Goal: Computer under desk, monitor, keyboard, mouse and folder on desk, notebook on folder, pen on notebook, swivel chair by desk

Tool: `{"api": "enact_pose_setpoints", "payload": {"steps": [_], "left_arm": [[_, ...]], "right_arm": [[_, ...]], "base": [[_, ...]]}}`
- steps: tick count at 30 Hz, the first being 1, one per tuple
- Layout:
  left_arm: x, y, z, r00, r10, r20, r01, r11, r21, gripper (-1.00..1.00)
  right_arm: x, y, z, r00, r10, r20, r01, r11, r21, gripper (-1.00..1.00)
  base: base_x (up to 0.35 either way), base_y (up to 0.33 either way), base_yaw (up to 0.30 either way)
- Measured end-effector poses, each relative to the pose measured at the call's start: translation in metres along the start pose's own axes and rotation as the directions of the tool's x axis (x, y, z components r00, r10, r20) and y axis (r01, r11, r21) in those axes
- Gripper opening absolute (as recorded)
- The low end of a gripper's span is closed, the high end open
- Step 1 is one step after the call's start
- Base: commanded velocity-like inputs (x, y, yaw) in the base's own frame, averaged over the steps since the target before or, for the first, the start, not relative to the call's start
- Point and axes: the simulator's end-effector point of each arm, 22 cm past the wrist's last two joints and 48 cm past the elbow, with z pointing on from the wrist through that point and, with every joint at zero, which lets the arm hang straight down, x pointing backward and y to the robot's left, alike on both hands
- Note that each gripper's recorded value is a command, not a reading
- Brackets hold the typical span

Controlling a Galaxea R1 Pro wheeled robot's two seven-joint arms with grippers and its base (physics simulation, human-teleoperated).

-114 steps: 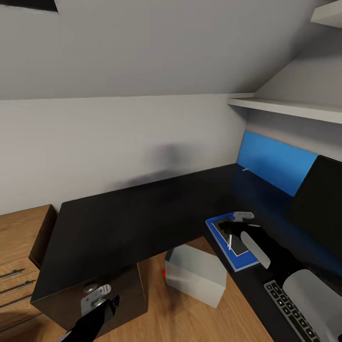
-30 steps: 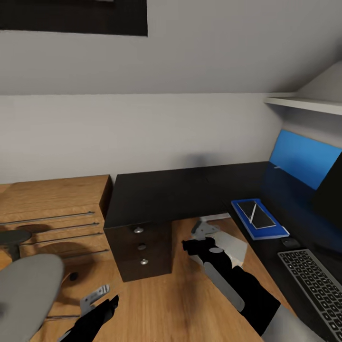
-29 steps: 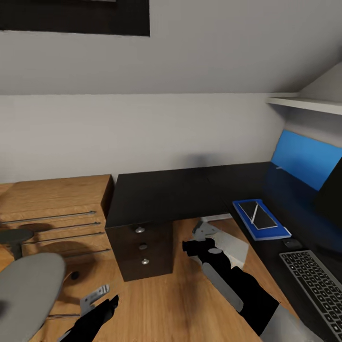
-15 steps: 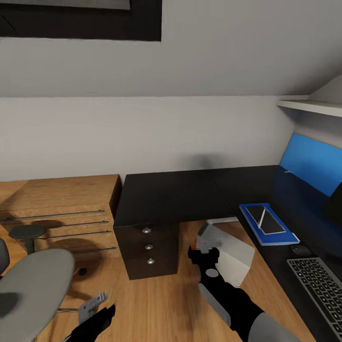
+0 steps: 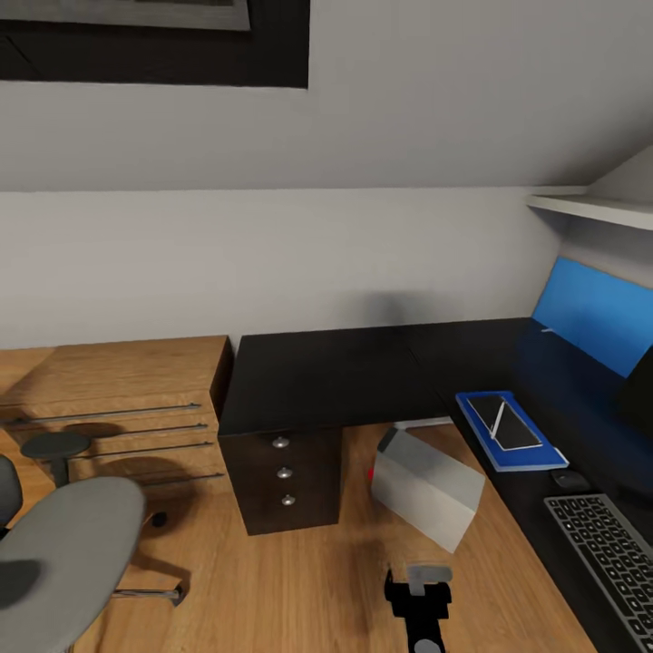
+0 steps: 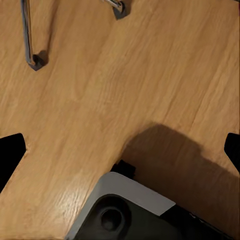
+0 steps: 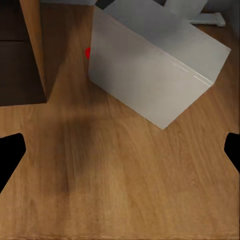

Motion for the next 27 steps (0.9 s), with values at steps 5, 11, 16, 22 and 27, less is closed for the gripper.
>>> {"api": "enact_pose_setpoints", "payload": {"steps": [5,11,16,22,27], "left_arm": [[0.075,0.02,0.006,0.998,0.068,-0.017,-0.069,0.996,-0.058,1.0],[0.149,0.042,0.001,0.991,0.114,-0.073,-0.118,0.992,-0.052,1.0],[0.136,0.042,-0.004,0.996,0.087,-0.007,-0.087,0.995,-0.049,1.0],[0.133,0.046,-0.009,0.997,0.083,0.003,-0.083,0.995,-0.051,1.0],[0.132,0.048,-0.014,0.997,0.082,0.004,-0.082,0.995,-0.052,1.0]], "right_arm": [[0.053,-0.017,-0.026,1.0,-0.013,-0.001,0.013,1.0,-0.011,1.0],[0.082,-0.028,-0.045,0.999,-0.034,-0.039,0.033,0.999,-0.021,1.0],[0.086,-0.035,-0.052,0.998,-0.041,-0.047,0.04,0.999,-0.017,1.0],[0.081,-0.038,-0.058,0.999,-0.035,-0.032,0.034,0.999,-0.016,1.0],[0.086,-0.039,-0.072,1.0,-0.019,-0.013,0.019,1.0,-0.018,1.0]], "base": [[0.0,0.0,0.0],[0.0,0.0,0.0],[0.0,0.0,0.035],[0.0,0.0,0.204],[-0.126,0.0,0.26]]}}
